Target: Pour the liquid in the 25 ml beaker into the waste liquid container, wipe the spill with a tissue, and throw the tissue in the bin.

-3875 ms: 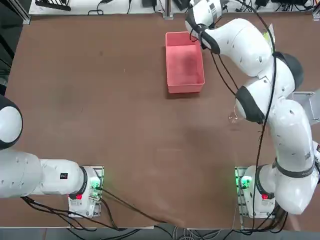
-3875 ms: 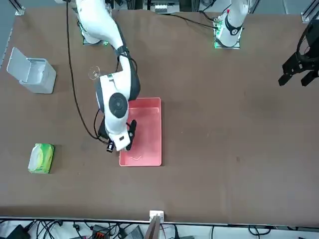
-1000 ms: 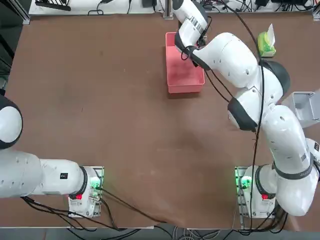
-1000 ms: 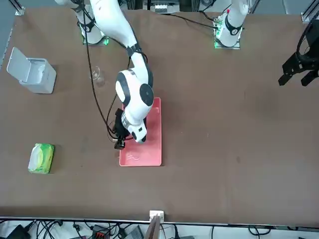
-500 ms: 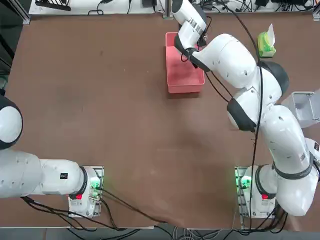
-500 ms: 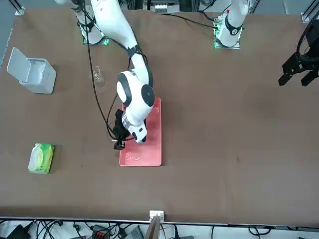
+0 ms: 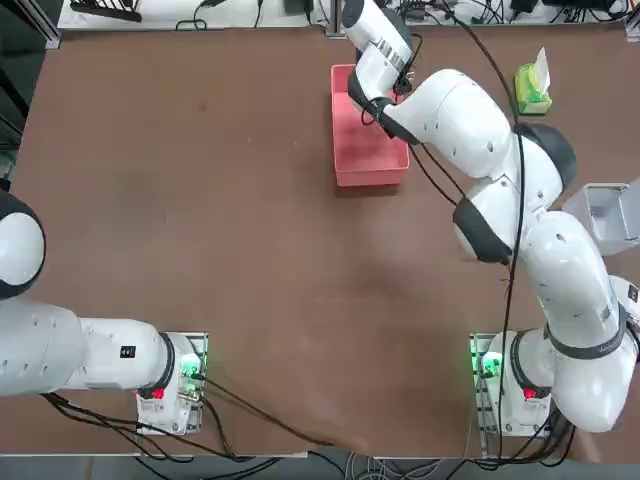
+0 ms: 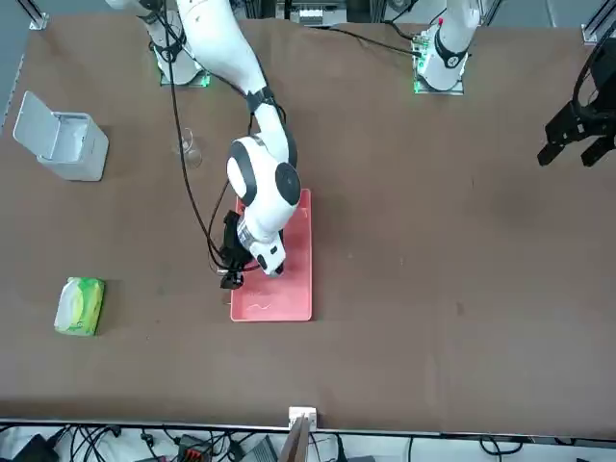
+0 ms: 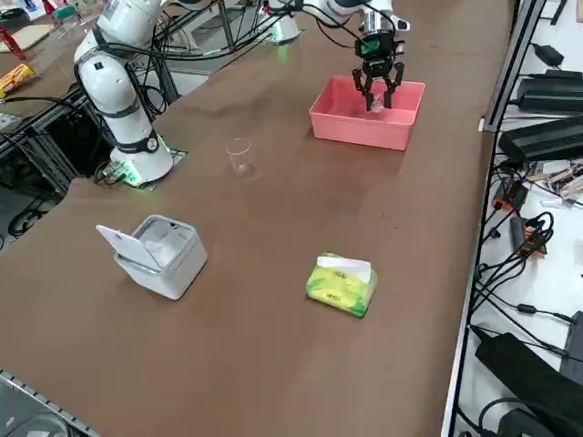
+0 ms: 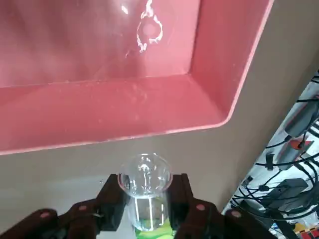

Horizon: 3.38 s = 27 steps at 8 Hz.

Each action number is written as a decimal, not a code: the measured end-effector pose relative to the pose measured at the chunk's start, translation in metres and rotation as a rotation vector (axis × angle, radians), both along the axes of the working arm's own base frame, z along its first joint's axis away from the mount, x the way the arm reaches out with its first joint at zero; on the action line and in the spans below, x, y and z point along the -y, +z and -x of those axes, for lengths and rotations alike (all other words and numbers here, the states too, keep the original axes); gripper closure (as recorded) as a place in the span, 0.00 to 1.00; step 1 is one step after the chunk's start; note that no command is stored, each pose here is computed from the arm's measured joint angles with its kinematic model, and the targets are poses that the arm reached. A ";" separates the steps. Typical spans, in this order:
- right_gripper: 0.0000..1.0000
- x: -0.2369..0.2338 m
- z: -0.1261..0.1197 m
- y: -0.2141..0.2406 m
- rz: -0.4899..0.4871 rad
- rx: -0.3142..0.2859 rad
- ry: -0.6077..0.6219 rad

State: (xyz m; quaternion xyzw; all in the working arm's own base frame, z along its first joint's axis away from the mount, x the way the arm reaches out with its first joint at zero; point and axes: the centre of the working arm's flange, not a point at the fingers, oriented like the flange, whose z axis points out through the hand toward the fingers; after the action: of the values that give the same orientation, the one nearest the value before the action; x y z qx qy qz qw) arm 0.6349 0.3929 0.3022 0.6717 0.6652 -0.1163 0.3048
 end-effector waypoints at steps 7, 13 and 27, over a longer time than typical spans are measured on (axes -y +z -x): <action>0.53 0.134 -0.069 0.048 -0.399 -0.058 -0.316; 0.53 0.277 -0.092 0.062 -0.794 -0.200 -0.378; 0.53 0.470 -0.053 -0.108 -1.537 -0.362 0.034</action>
State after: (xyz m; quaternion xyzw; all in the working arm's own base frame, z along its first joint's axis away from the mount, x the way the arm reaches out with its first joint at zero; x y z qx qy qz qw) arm 0.6881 -0.0772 0.1939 0.6545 0.6084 0.2732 -0.3562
